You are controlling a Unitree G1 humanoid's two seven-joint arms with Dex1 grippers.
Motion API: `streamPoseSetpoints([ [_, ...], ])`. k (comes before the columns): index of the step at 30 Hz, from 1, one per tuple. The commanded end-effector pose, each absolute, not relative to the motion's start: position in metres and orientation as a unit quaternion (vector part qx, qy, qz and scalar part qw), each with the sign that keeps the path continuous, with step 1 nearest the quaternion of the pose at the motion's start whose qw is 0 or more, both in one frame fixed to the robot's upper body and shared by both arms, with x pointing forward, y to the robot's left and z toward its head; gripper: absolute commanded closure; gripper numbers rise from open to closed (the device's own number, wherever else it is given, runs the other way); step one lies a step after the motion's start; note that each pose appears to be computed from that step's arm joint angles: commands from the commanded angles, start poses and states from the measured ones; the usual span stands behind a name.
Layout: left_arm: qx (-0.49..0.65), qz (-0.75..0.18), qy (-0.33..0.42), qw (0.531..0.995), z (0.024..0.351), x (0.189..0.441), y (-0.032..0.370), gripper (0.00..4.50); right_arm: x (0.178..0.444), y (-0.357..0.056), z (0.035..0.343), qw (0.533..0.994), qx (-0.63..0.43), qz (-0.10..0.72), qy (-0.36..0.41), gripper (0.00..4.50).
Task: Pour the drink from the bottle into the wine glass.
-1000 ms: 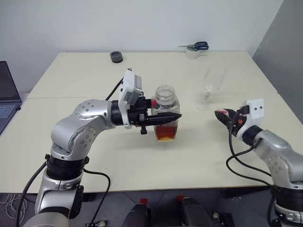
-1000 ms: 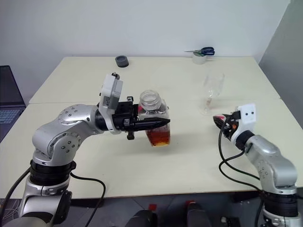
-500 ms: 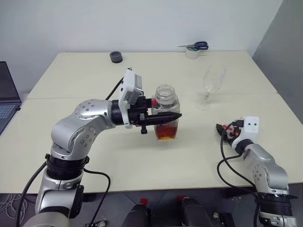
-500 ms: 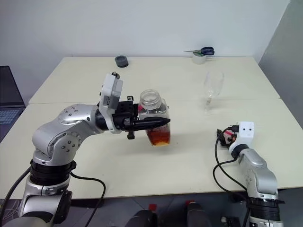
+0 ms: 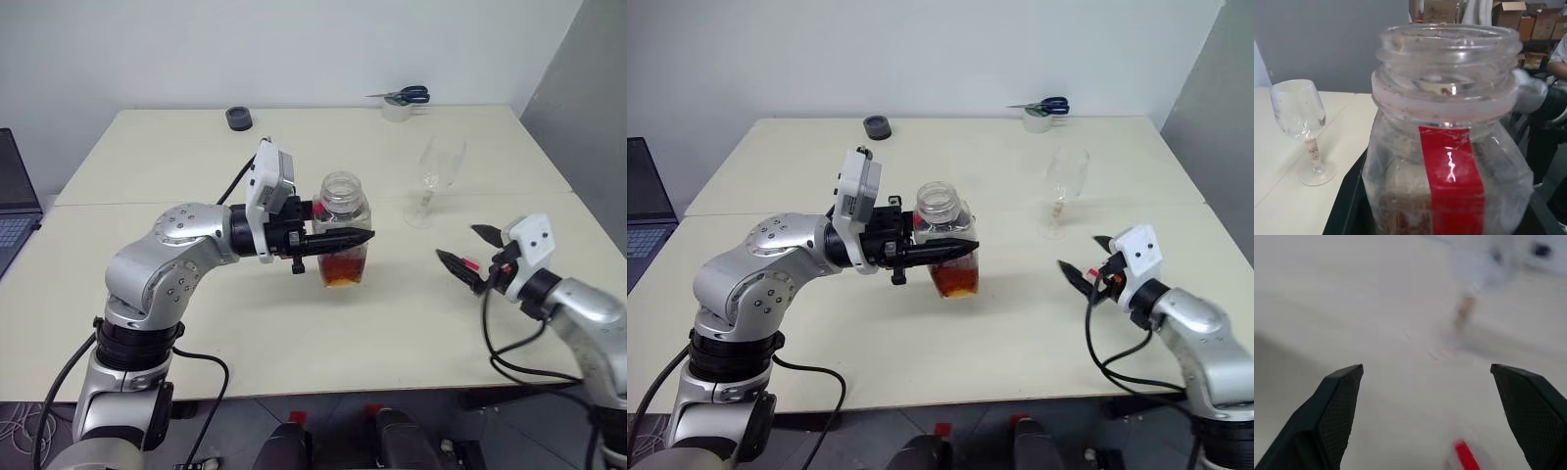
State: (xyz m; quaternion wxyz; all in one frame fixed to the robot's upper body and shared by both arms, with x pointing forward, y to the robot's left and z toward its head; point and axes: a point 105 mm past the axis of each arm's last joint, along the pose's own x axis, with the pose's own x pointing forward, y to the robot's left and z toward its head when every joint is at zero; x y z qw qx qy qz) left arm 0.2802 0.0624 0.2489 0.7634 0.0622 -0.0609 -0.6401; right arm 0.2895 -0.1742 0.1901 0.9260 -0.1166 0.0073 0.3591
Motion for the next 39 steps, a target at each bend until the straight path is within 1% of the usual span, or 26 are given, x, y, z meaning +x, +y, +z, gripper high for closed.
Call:
streamPoseSetpoints([
  [1, 0.083, -0.591, -0.094, 0.797, 0.262, 0.300, 0.074, 2.74, 0.266, -0.145, 0.246, 0.875, -0.100, 0.472, -0.027, 0.05],
  [3, 0.093, -0.542, -0.099, 0.829, 0.262, 0.322, 0.083, 2.74, 0.262, -0.131, 0.270, 0.855, -0.101, 0.507, -0.044, 0.05],
  [6, 0.124, -0.457, -0.108, 0.874, 0.261, 0.353, 0.099, 2.74, 0.262, -0.114, 0.284, 0.838, -0.083, 0.537, -0.055, 0.05],
  [8, 0.133, -0.427, -0.111, 0.888, 0.260, 0.363, 0.106, 2.74, 0.261, -0.108, 0.288, 0.831, -0.078, 0.548, -0.058, 0.05],
  [12, 0.115, -0.306, -0.107, 0.939, 0.260, 0.389, 0.135, 2.74, 0.265, -0.091, 0.293, 0.817, -0.076, 0.567, -0.072, 0.05],
  [15, 0.116, -0.242, -0.113, 0.957, 0.258, 0.399, 0.147, 2.74, 0.267, -0.084, 0.293, 0.811, -0.074, 0.575, -0.076, 0.05],
  [17, 0.089, -0.157, -0.113, 0.977, 0.251, 0.408, 0.167, 2.74, 0.270, -0.077, 0.292, 0.807, -0.073, 0.581, -0.079, 0.05],
  [21, 0.045, -0.068, -0.114, 0.990, 0.238, 0.411, 0.191, 2.74, 0.272, -0.070, 0.290, 0.800, -0.079, 0.589, -0.086, 0.05],
  [28, 0.072, 0.023, -0.093, 0.993, 0.206, 0.412, 0.223, 2.74, 0.272, -0.056, 0.294, 0.787, -0.071, 0.604, -0.102, 0.05],
  [33, 0.076, 0.027, -0.083, 0.993, 0.188, 0.413, 0.232, 2.74, 0.275, -0.052, 0.295, 0.786, -0.066, 0.605, -0.107, 0.05],
  [39, 0.052, 0.023, -0.091, 0.994, 0.182, 0.412, 0.235, 2.74, 0.276, -0.050, 0.295, 0.789, -0.062, 0.601, -0.111, 0.05],
])
